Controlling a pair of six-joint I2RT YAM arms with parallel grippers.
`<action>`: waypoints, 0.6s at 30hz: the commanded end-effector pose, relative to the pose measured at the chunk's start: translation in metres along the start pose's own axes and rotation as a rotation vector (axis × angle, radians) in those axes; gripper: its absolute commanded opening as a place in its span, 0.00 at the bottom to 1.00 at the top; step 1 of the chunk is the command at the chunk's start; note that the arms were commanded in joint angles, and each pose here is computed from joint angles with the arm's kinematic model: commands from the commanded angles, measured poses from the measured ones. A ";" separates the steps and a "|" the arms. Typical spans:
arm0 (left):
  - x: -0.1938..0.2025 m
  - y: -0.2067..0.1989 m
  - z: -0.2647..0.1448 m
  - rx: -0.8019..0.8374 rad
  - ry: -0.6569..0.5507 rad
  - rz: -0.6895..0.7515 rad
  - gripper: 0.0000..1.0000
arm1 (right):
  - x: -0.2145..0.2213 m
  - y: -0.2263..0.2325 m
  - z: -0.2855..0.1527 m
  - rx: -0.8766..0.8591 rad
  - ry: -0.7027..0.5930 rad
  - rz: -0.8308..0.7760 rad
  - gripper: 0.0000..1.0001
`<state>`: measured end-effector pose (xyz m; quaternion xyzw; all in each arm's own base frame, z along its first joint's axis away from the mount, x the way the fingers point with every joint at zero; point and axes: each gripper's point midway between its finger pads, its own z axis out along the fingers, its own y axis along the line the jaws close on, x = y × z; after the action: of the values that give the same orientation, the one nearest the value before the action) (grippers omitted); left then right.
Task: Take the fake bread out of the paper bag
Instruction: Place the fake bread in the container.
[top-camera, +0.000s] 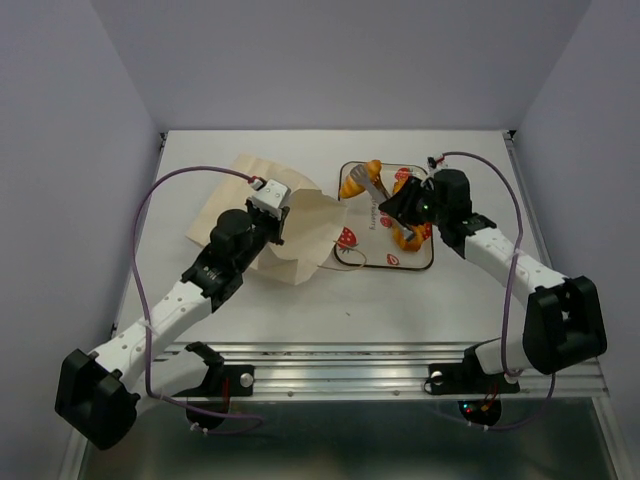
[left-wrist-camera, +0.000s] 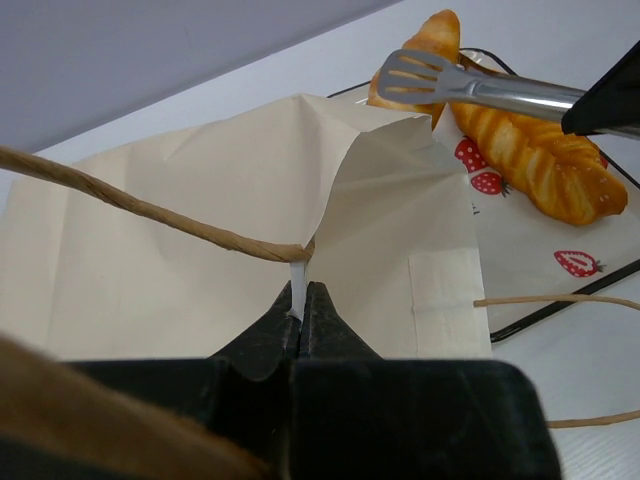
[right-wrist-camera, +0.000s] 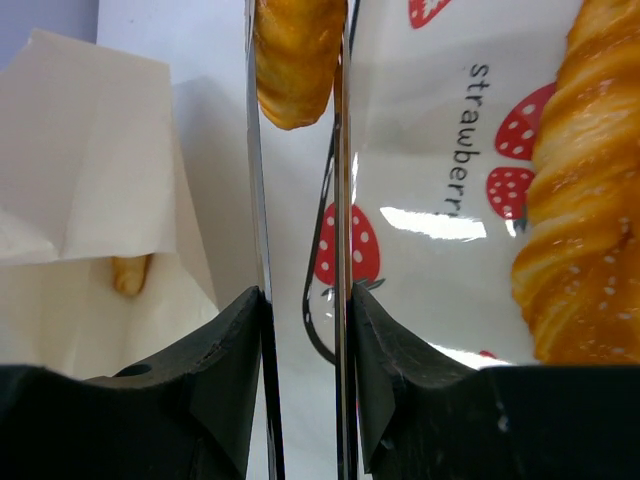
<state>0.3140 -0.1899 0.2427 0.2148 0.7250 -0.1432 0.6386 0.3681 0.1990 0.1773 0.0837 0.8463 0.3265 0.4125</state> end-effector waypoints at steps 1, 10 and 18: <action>-0.013 0.004 -0.005 -0.012 -0.059 0.013 0.00 | -0.040 0.021 -0.007 -0.209 -0.039 -0.080 0.18; -0.013 -0.001 -0.009 0.027 -0.062 0.050 0.00 | -0.037 0.000 0.007 -0.287 0.067 -0.132 0.21; -0.005 -0.036 -0.021 0.255 -0.060 0.177 0.00 | -0.038 -0.018 0.023 -0.244 0.099 -0.113 0.23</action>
<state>0.2909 -0.2012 0.2379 0.2936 0.7017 -0.1682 0.6270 0.3955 0.1802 0.1523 0.0009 0.8470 0.3939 0.3571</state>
